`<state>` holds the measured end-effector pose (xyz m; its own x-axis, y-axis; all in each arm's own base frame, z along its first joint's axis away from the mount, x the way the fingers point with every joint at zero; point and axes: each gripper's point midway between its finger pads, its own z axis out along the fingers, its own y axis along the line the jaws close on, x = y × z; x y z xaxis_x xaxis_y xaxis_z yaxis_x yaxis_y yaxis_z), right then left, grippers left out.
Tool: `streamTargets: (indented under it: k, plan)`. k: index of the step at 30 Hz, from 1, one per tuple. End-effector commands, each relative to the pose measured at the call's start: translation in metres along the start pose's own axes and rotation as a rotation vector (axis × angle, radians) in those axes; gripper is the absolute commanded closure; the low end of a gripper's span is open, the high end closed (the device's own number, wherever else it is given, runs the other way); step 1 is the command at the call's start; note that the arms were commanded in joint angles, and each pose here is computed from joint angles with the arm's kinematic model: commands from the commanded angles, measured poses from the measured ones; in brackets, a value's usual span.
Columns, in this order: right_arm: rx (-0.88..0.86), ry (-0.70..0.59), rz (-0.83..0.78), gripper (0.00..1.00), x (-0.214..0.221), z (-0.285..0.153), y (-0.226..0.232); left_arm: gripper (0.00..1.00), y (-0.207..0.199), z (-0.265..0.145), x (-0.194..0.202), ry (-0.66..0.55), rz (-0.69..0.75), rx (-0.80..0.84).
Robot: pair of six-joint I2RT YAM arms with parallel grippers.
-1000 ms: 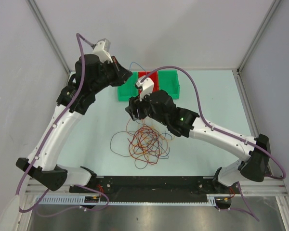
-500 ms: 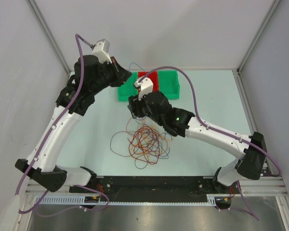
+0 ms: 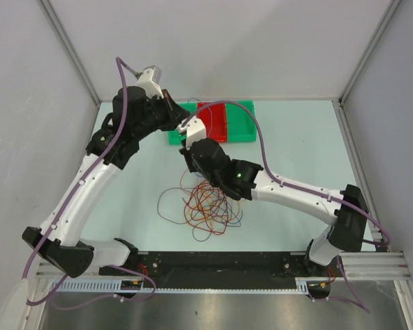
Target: Untangle the cables
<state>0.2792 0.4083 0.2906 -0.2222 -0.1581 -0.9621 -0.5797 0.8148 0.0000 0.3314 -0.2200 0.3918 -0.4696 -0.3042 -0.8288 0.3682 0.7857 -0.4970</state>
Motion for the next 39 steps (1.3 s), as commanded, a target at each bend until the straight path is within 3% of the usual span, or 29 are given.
streamTargets:
  k: [1,8,18,19,20,22,23,25,26,29,30,39]
  plan:
    - [0.051,-0.139,-0.067,1.0,-0.054,-0.024,0.009,0.97,0.015,0.008,0.019,0.008,-0.01,-0.015]
    - [0.105,-0.262,-0.054,1.0,-0.096,-0.055,-0.001,0.95,0.042,0.036,0.092,0.191,-0.082,-0.003]
    - [0.201,-0.389,-0.056,1.0,-0.13,-0.077,-0.025,0.9,0.065,0.033,0.136,0.27,-0.08,-0.036]
    - [0.218,-0.386,-0.064,1.0,-0.129,-0.075,-0.027,0.87,0.067,0.033,0.141,0.283,-0.078,-0.036]
    - [0.221,-0.383,-0.067,1.0,-0.128,-0.073,-0.027,0.75,0.068,0.031,0.145,0.301,-0.077,-0.039]
    - [0.227,-0.376,-0.072,1.0,-0.125,-0.071,-0.027,0.64,0.066,0.025,0.142,0.302,-0.061,-0.031]
    - [0.232,-0.375,-0.07,1.0,-0.124,-0.07,-0.028,0.53,0.066,0.021,0.143,0.31,-0.056,-0.038]
    - [0.236,-0.374,-0.068,1.0,-0.124,-0.067,-0.03,0.4,0.066,0.008,0.131,0.264,-0.03,-0.055]
    - [0.235,-0.375,-0.064,1.0,-0.125,-0.067,-0.031,0.27,0.068,0.002,0.131,0.264,-0.021,-0.074]
    - [0.234,-0.388,-0.043,1.0,-0.13,-0.068,-0.038,0.04,0.082,-0.024,0.124,0.215,0.023,-0.153]
    - [0.233,-0.392,-0.039,1.0,-0.132,-0.068,-0.04,0.0,0.086,-0.035,0.124,0.196,0.031,-0.17]
    - [0.257,-0.48,0.011,1.0,-0.161,-0.07,-0.078,0.0,0.118,-0.095,0.178,0.209,0.023,-0.241]
